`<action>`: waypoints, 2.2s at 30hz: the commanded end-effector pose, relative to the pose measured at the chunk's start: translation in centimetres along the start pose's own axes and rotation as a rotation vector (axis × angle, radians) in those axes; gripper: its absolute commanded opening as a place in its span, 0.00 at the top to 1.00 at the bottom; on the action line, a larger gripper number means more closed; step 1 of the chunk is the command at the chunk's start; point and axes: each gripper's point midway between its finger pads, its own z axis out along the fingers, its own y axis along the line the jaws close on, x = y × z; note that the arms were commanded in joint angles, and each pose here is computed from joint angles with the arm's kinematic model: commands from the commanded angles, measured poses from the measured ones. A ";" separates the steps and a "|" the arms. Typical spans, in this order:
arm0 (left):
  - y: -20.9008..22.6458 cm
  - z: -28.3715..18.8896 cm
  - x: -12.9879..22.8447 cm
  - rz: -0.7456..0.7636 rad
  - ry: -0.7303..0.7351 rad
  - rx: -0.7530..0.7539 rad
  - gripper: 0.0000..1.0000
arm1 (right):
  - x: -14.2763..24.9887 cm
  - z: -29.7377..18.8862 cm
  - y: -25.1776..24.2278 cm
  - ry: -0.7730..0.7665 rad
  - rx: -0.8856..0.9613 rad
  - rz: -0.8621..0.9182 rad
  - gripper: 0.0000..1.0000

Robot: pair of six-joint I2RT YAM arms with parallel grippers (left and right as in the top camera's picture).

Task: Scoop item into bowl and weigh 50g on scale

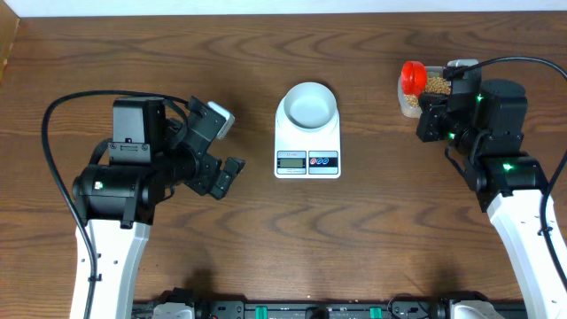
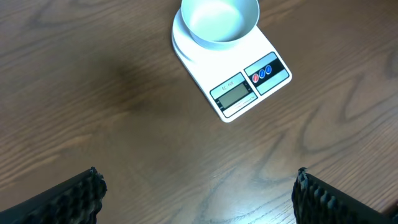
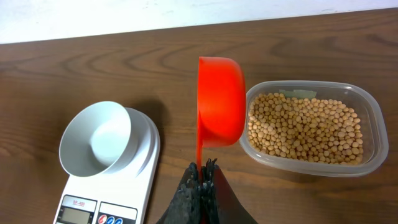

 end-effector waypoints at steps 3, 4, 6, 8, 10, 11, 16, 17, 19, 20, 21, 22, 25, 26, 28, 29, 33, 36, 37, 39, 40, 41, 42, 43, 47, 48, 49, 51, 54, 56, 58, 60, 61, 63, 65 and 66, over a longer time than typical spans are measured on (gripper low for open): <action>0.0 -0.7 -0.7 0.074 -0.024 -0.010 0.02 | -1.2 -0.5 -0.2 -0.030 0.010 0.008 0.99; 0.1 -0.7 -0.7 0.074 -0.024 -0.010 0.02 | -1.2 -0.5 -0.2 -0.030 0.010 0.008 0.99; 0.1 -0.7 -0.7 0.074 -0.024 -0.010 0.02 | -1.2 -0.5 -0.2 -0.030 0.009 0.008 0.99; 0.1 -0.7 -0.6 0.074 -0.022 -0.013 0.02 | -1.2 -0.5 -0.2 -0.030 0.009 0.008 0.99; 0.3 -0.7 -0.6 0.074 -0.018 -0.022 0.02 | -1.2 -0.5 -0.2 -0.030 0.009 0.008 0.99; 0.3 -0.7 -0.5 0.074 -0.016 -0.024 0.02 | -1.2 -0.5 -0.2 -0.030 0.009 0.008 0.99; 0.3 -0.7 -0.5 0.073 -0.016 -0.023 0.02 | -1.2 -0.5 -0.2 -0.030 0.009 0.008 0.99; 0.3 -0.7 -0.5 0.073 -0.016 -0.023 0.02 | -1.2 -0.5 -0.2 -0.030 0.009 0.008 0.99; 0.3 -0.7 -0.5 0.074 -0.016 -0.023 0.02 | -1.2 -0.5 -0.2 -0.030 0.009 0.008 0.99; 0.3 -0.7 -0.5 0.086 -0.016 -0.022 0.02 | -1.2 -0.5 -0.2 -0.030 0.009 0.008 0.99; 0.2 -0.7 -0.4 0.112 -0.009 -0.018 0.02 | -1.2 -0.5 -0.2 -0.030 0.009 0.008 0.99; -0.2 -0.7 0.1 0.161 0.005 0.000 0.02 | -1.2 -0.5 -0.2 -0.030 0.009 0.008 0.99; -2.2 -0.8 0.6 0.279 -0.002 0.107 0.02 | -1.2 -0.5 -0.2 -0.030 0.009 0.008 0.99; -2.3 -0.9 0.7 0.281 0.001 0.114 0.02 | -1.2 -0.5 -0.2 -0.030 0.009 0.009 0.99; -2.4 -0.9 0.9 0.288 0.009 0.120 0.02 | -1.2 -0.5 -0.2 -0.029 0.009 0.009 0.99; -2.4 -0.9 0.9 0.291 0.008 0.119 0.02 | -1.2 -0.5 -0.2 -0.030 0.009 0.009 0.99; -2.2 -0.8 0.4 0.297 -0.010 0.106 0.02 | -1.2 -0.5 -0.1 -0.029 0.009 0.008 0.99; -2.0 -0.8 0.0 0.271 -0.023 0.096 0.02 | -1.2 -0.5 -0.1 -0.029 0.009 0.008 0.99; -2.0 -0.8 0.0 0.271 -0.024 0.095 0.02 | -1.2 -0.5 -0.1 -0.029 0.009 0.008 0.99; -2.0 -0.8 0.0 0.271 -0.023 0.096 0.02 | -1.2 -0.5 -0.1 -0.029 0.009 0.008 0.99; -2.0 -0.8 0.0 0.272 -0.025 0.095 0.02 | -1.2 -0.5 -0.1 -0.029 0.009 0.008 0.99; -2.0 -0.8 0.0 0.272 -0.025 0.095 0.02 | -1.2 -0.5 -0.1 -0.029 0.009 0.008 0.99; -2.0 -0.8 0.0 0.272 -0.025 0.095 0.02 | -1.2 -0.5 -0.1 -0.029 0.009 0.008 0.99; -2.0 -0.8 0.0 0.272 -0.024 0.095 0.02 | -1.2 -0.5 -0.1 -0.029 0.009 0.008 0.99; -2.0 -0.8 0.0 0.271 -0.023 0.096 0.02 | -1.1 -0.5 -0.1 -0.027 0.009 0.009 0.99; -2.0 -0.8 0.1 0.270 -0.021 0.097 0.02 | -1.1 -0.5 -0.1 -0.026 0.009 0.009 0.99; -2.0 -0.8 0.1 0.270 -0.021 0.097 0.02 | -1.1 -0.5 -0.1 -0.026 0.009 0.008 0.99; -2.0 -0.8 0.1 0.270 -0.021 0.097 0.02 | -1.1 -0.5 -0.1 -0.026 0.009 0.008 0.99; -2.0 -0.8 0.1 0.270 -0.021 0.097 0.02 | -1.1 -0.5 -0.1 -0.027 0.009 0.008 0.99; -2.0 -0.8 0.1 0.270 -0.021 0.097 0.02 | -1.1 -0.5 -0.1 -0.027 0.009 0.008 0.99; -2.0 -0.8 0.1 0.270 -0.021 0.097 0.02 | -1.1 -0.5 -0.1 -0.028 0.009 0.008 0.99; -2.0 -0.8 0.1 0.270 -0.021 0.097 0.02 | -1.1 -0.5 -0.1 -0.028 0.009 0.008 0.99; -2.0 -0.8 0.1 0.270 -0.021 0.097 0.02 | -1.1 -0.5 -0.1 -0.027 0.009 0.008 0.99; -2.0 -0.8 0.1 0.270 -0.021 0.097 0.02 | -1.1 -0.5 -0.1 -0.026 0.009 0.007 0.99; -2.0 -0.8 0.1 0.270 -0.021 0.097 0.02 | -1.1 -0.5 -0.1 -0.027 0.009 -0.017 0.99; -2.0 -0.8 0.1 0.270 -0.021 0.097 0.02 | -1.1 -0.5 -0.1 -0.025 0.009 -0.039 0.99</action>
